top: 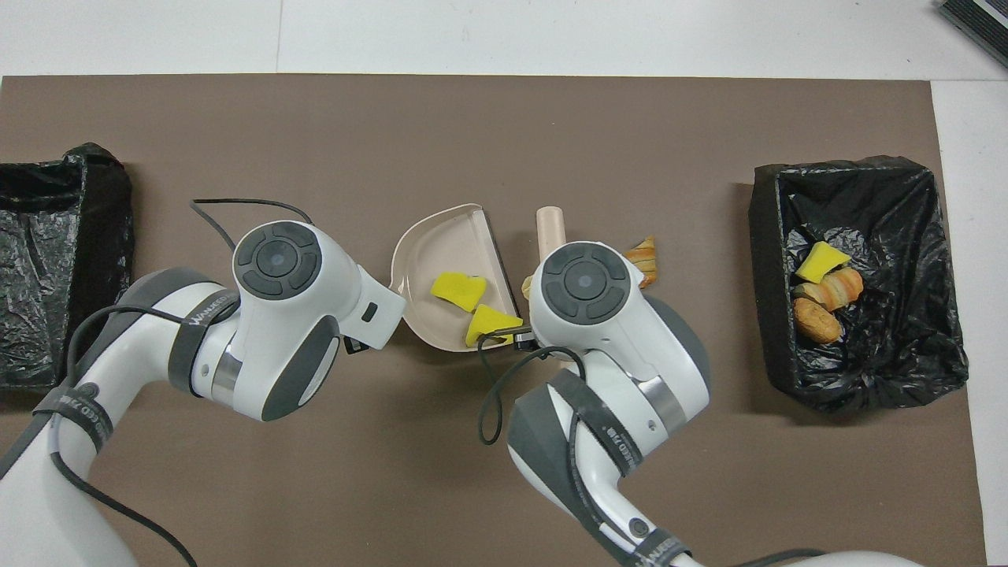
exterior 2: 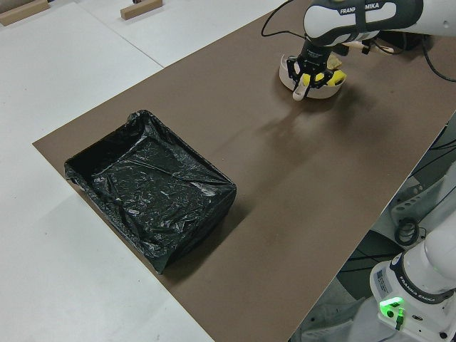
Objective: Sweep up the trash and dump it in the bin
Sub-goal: 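Sweep the sponges and bread into the dustpan with the right gripper's brush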
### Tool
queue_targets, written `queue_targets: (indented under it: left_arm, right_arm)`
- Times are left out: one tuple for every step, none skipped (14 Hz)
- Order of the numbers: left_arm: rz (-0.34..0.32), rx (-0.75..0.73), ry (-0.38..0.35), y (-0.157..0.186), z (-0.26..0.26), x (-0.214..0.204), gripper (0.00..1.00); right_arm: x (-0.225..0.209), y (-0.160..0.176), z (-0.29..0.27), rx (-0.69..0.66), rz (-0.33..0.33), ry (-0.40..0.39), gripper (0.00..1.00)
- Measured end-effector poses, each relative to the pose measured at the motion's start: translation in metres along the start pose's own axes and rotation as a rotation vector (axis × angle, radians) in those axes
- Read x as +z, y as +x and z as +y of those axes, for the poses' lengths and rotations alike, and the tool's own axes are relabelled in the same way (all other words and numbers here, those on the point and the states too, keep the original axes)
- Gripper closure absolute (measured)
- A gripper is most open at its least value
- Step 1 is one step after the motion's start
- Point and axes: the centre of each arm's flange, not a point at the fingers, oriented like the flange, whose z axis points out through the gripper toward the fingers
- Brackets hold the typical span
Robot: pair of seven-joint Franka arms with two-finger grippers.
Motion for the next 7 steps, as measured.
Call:
queue_targets:
  left_arm:
    - [-0.007, -0.001, -0.004, 0.001, 0.002, 0.000, 0.67]
    - [-0.009, -0.004, -0.005, 0.002, 0.003, 0.000, 0.67]
    - [-0.009, -0.006, -0.005, 0.002, 0.003, 0.000, 0.67]
    - [-0.008, -0.005, -0.004, 0.003, 0.003, -0.001, 0.67]
    - [-0.008, -0.003, -0.002, 0.004, 0.004, -0.002, 0.67]
    - [-0.010, -0.001, -0.003, 0.006, 0.005, -0.003, 0.67]
    - [-0.015, -0.005, -0.003, 0.007, 0.006, -0.004, 0.67]
  right_arm:
    - [-0.002, -0.001, 0.022, -0.002, -0.006, -0.003, 0.74]
    - [0.001, -0.003, 0.041, 0.005, -0.015, -0.005, 0.74]
    - [0.006, -0.004, 0.057, 0.006, -0.026, -0.006, 0.74]
    - [0.012, -0.005, 0.070, -0.005, -0.039, -0.005, 0.74]
    - [0.018, -0.006, 0.080, -0.012, -0.048, -0.003, 0.74]
    - [0.024, -0.006, 0.088, -0.017, -0.051, 0.000, 0.74]
    - [0.031, -0.007, 0.094, -0.019, -0.049, 0.003, 0.74]
